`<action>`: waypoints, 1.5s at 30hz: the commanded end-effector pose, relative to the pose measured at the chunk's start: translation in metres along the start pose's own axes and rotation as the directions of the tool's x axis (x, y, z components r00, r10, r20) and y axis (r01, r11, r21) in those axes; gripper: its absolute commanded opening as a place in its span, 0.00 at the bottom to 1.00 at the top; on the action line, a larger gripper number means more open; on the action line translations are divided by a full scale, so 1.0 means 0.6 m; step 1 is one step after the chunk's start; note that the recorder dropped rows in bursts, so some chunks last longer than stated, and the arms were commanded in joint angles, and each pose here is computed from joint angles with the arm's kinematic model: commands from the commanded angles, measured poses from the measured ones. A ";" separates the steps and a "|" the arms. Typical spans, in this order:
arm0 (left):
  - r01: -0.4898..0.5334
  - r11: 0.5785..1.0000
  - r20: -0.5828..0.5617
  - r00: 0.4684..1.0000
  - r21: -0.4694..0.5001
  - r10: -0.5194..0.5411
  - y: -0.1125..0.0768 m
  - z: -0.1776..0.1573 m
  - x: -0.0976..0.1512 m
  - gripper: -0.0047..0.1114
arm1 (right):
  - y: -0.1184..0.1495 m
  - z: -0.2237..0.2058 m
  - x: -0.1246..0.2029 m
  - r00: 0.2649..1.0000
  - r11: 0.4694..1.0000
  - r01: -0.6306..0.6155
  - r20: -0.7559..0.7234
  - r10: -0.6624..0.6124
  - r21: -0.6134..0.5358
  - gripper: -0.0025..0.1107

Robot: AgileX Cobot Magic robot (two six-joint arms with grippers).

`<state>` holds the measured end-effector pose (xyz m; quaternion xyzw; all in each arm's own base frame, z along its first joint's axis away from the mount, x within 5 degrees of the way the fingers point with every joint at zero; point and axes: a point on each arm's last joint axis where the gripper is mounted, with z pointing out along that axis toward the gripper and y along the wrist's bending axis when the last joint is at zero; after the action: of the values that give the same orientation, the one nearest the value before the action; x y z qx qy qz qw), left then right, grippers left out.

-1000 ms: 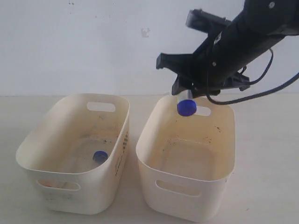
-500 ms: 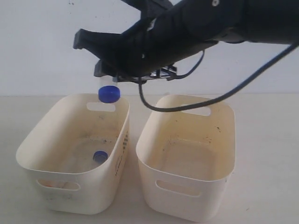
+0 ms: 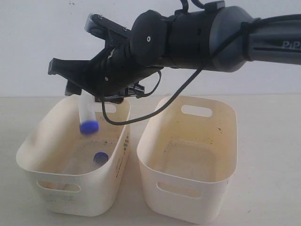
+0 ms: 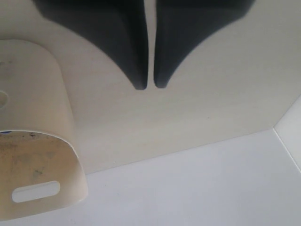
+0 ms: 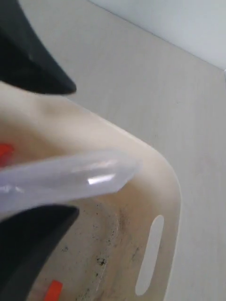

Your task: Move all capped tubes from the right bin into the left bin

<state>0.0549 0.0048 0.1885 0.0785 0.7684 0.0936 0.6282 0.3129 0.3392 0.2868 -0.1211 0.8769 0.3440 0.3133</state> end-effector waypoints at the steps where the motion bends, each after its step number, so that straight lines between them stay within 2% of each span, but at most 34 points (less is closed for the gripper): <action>1: -0.003 1.000 0.006 1.000 0.001 0.003 0.000 0.000 0.001 0.08 | 0.006 -0.005 -0.004 1.000 1.000 0.016 0.003 -0.016 -0.009 0.78; 3: -0.003 1.000 0.006 1.000 0.001 0.003 0.000 0.000 0.001 0.08 | 0.005 -0.005 -0.002 1.000 1.000 0.016 -0.011 -0.016 -0.005 0.73; 9: -0.003 1.000 0.006 1.000 0.001 0.003 0.000 0.000 0.001 0.08 | 0.008 -0.015 0.000 0.999 1.000 0.026 -0.042 -0.026 -0.001 0.41; 14: -0.003 1.000 0.006 1.000 0.001 0.003 0.000 0.000 0.001 0.08 | 0.019 -0.064 -0.004 0.987 0.991 0.131 -0.102 -0.128 0.022 0.02; 19: -0.003 1.000 0.006 1.000 0.001 0.003 0.000 0.000 0.001 0.08 | 0.032 -0.131 -0.016 0.984 0.984 0.176 -0.042 -0.175 0.032 0.02; 22: -0.003 1.000 0.006 1.000 0.001 0.003 0.000 0.000 0.001 0.08 | 0.030 -0.165 -0.004 0.983 0.983 0.180 -0.039 -0.178 0.033 0.02; 25: -0.003 1.000 0.006 1.000 0.001 0.003 0.000 0.000 0.001 0.08 | 0.015 -0.191 0.023 0.984 0.985 0.169 -0.068 -0.166 0.046 0.02; 27: -0.003 1.000 0.006 1.000 0.001 0.003 0.000 0.000 0.001 0.08 | -0.001 -0.212 0.054 0.988 0.991 0.120 -0.103 -0.112 0.065 0.02; 30: -0.003 1.000 0.006 1.000 0.001 0.003 0.000 0.000 0.001 0.08 | -0.012 -0.244 0.083 0.976 0.989 0.117 -0.193 -0.099 0.088 0.02; 33: -0.003 1.000 0.006 1.000 0.001 0.003 0.000 0.000 0.001 0.08 | -0.012 -0.246 0.083 0.976 0.989 0.122 -0.194 -0.103 0.087 0.02; 35: -0.003 1.000 0.006 1.000 0.001 0.003 0.000 0.000 0.001 0.08 | -0.014 -0.246 0.082 0.969 0.980 0.175 -0.194 -0.154 0.095 0.02; 40: -0.003 1.000 0.006 1.000 0.001 0.003 0.000 0.000 0.001 0.08 | -0.055 -0.222 0.116 0.938 0.946 0.269 -0.271 -0.215 0.181 0.02; 42: -0.003 1.000 0.006 1.000 0.001 0.003 0.000 0.000 0.001 0.08 | -0.077 -0.211 0.142 0.945 0.946 0.268 -0.241 -0.221 0.181 0.02; 44: -0.003 1.000 0.006 1.000 0.001 0.003 0.000 0.000 0.001 0.08 | -0.095 -0.218 0.167 0.964 0.956 0.247 -0.139 -0.226 0.159 0.02; 45: -0.003 1.000 0.006 1.000 0.001 0.003 0.000 0.000 0.001 0.08 | -0.098 -0.227 0.171 0.971 0.962 0.239 -0.041 -0.235 0.135 0.02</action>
<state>0.0549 0.0048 0.1885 0.0785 0.7684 0.0936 0.6282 0.2029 0.2143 0.2682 -0.2181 0.9152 0.2019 0.2720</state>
